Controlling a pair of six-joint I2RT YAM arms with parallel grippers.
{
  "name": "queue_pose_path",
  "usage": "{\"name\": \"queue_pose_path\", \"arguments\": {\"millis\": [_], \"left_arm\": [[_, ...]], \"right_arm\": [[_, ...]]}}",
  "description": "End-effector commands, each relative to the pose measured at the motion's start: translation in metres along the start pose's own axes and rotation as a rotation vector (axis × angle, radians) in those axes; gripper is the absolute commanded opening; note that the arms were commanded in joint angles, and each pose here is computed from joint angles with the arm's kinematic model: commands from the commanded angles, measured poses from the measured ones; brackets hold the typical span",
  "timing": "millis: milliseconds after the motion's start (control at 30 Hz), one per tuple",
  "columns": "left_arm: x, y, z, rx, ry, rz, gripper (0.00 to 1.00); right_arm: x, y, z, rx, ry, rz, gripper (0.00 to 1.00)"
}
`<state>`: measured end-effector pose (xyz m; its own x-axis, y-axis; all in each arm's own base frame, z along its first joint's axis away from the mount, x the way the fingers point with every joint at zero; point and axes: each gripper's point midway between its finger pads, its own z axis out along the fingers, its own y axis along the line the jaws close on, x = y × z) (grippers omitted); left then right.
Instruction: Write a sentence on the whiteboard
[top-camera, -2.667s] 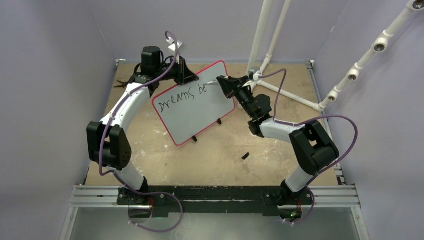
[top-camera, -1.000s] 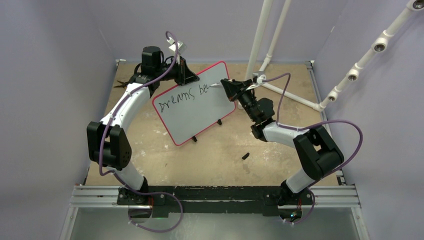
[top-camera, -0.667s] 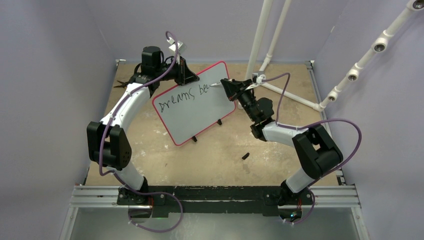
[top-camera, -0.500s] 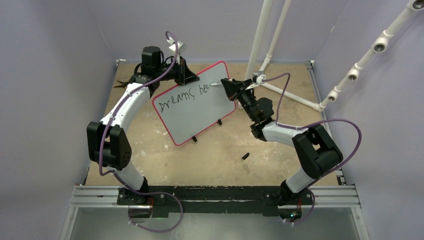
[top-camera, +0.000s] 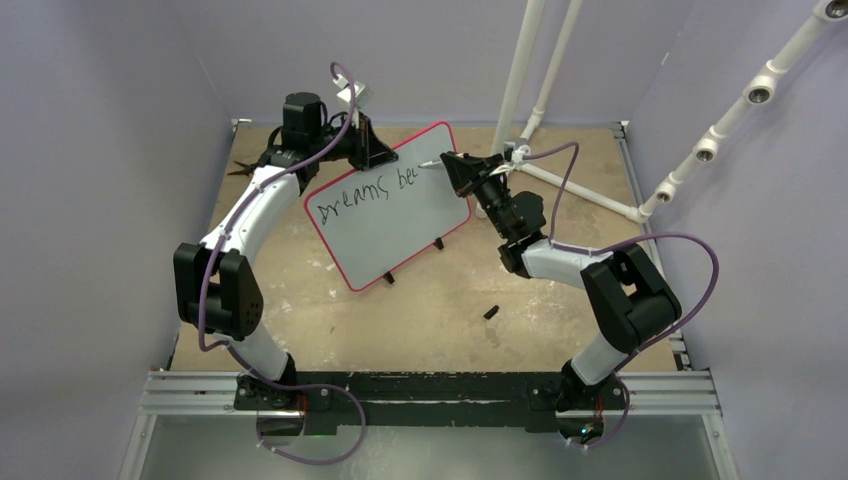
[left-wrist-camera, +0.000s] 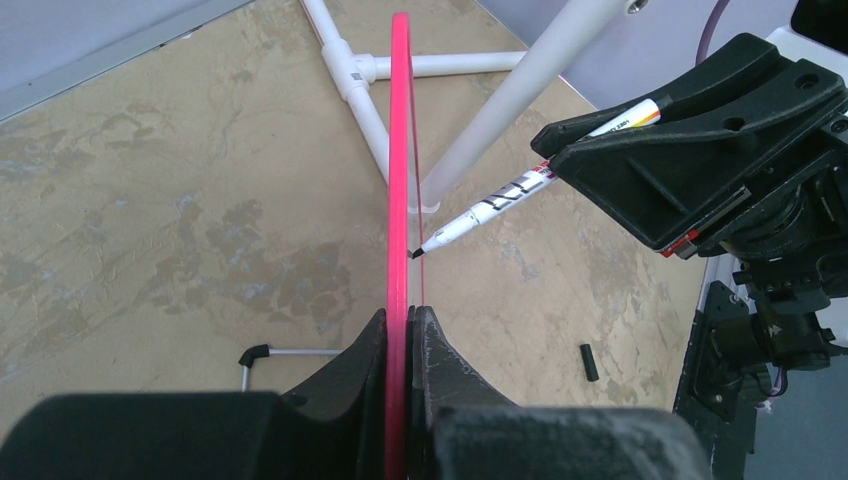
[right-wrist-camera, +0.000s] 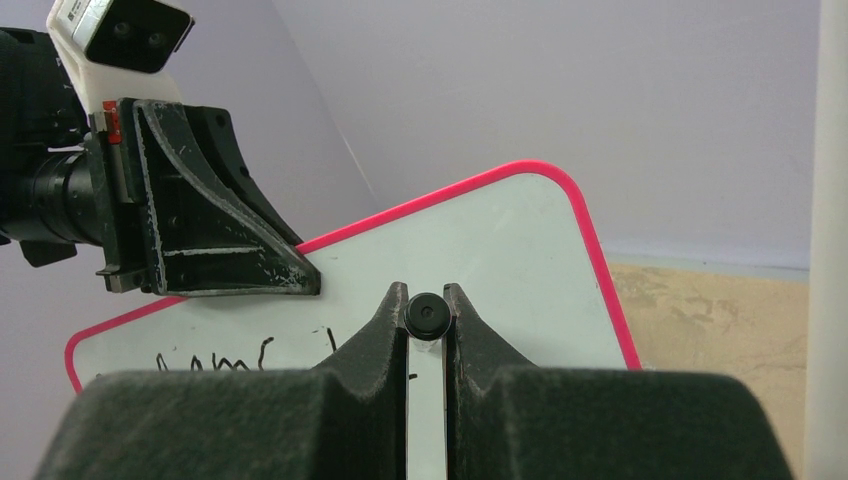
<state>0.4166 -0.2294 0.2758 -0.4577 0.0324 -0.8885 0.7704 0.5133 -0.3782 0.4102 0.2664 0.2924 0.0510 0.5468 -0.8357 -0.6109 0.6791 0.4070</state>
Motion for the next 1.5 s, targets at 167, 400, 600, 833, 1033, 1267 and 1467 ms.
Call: {"name": "queue_pose_path", "arguments": {"millis": [167, 400, 600, 833, 1033, 1267, 1467], "left_arm": [[0.036, -0.003, 0.003, 0.041, 0.094, -0.108, 0.00], [0.037, -0.003, 0.004, 0.040, 0.095, -0.110, 0.00], [0.037, -0.002, 0.004, 0.041, 0.096, -0.111, 0.00], [0.037, -0.002, 0.004, 0.039, 0.096, -0.110, 0.00], [0.037, -0.002, 0.004, 0.041, 0.096, -0.110, 0.00], [0.037, -0.003, 0.004, 0.043, 0.094, -0.109, 0.00], [0.036, -0.003, 0.004, 0.043, 0.094, -0.110, 0.00]], "right_arm": [[-0.004, 0.009, 0.005, -0.053, -0.007, -0.039, 0.00], [0.015, 0.005, -0.005, -0.053, 0.056, -0.035, 0.00], [0.018, -0.006, -0.010, 0.005, 0.062, -0.042, 0.00], [0.010, -0.011, -0.009, 0.042, 0.040, -0.042, 0.00], [-0.005, -0.007, -0.002, 0.039, -0.002, -0.050, 0.00], [-0.016, -0.004, 0.001, 0.041, -0.031, -0.055, 0.00], [-0.023, -0.002, 0.002, 0.039, -0.051, -0.054, 0.00]]}}
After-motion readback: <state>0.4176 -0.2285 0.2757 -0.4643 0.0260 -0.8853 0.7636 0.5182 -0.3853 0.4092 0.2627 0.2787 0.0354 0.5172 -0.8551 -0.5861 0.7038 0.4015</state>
